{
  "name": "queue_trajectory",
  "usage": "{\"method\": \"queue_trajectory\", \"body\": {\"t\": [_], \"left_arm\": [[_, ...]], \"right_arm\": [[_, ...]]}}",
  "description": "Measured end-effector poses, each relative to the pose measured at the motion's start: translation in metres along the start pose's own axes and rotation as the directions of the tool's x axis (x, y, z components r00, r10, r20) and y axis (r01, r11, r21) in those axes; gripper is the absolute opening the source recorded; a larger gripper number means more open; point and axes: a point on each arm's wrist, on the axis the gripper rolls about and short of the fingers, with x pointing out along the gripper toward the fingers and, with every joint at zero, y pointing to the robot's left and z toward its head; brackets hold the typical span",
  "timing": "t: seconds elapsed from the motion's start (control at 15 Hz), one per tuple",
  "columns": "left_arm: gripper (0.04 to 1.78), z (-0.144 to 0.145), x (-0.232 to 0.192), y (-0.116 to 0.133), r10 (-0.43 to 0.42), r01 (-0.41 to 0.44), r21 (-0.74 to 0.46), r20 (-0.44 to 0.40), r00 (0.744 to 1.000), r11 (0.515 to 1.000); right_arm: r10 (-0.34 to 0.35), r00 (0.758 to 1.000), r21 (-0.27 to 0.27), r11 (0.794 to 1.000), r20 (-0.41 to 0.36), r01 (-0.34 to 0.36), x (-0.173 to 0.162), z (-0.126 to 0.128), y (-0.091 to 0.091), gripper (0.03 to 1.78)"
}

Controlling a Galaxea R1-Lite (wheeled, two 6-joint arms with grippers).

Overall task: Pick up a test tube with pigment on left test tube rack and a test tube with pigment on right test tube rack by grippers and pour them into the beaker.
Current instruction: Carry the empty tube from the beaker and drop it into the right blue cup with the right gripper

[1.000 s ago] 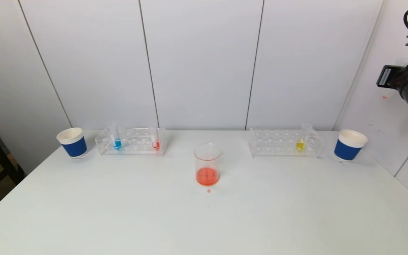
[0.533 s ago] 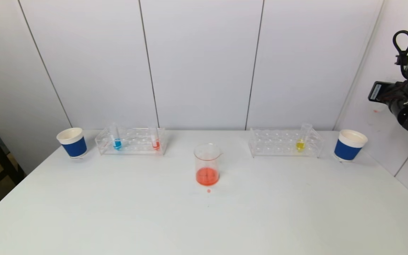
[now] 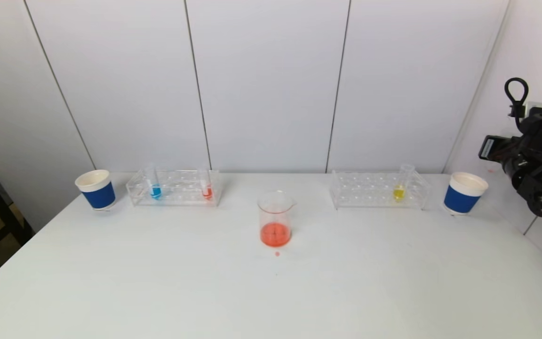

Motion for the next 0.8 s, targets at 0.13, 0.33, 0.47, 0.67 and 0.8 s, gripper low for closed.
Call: {"method": "queue_trajectory", "body": {"t": [0.13,0.33,0.47,0.67,0.8], "left_arm": [[1.76,0.0,0.0,0.0,0.001,-0.001,0.0,0.0,1.0,1.0],[1.76,0.0,0.0,0.0,0.001,-0.001,0.0,0.0,1.0,1.0],[1.76,0.0,0.0,0.0,0.001,-0.001,0.0,0.0,1.0,1.0],[1.76,0.0,0.0,0.0,0.001,-0.001,0.0,0.0,1.0,1.0],[1.76,0.0,0.0,0.0,0.001,-0.001,0.0,0.0,1.0,1.0]], "right_arm": [[-0.006,1.0,-0.004,1.0,-0.011,0.006,0.003,-0.014,-0.001,0.47],[-0.012,0.999,-0.012,1.0,-0.033,0.012,0.005,-0.032,-0.003,0.47],[-0.012,0.999,-0.017,1.0,-0.04,0.012,0.006,-0.041,-0.002,0.47],[-0.011,0.998,-0.026,1.0,-0.065,0.009,0.006,-0.05,-0.002,0.47],[-0.009,0.998,-0.027,1.0,-0.067,0.007,0.006,-0.051,-0.001,0.47]]}}
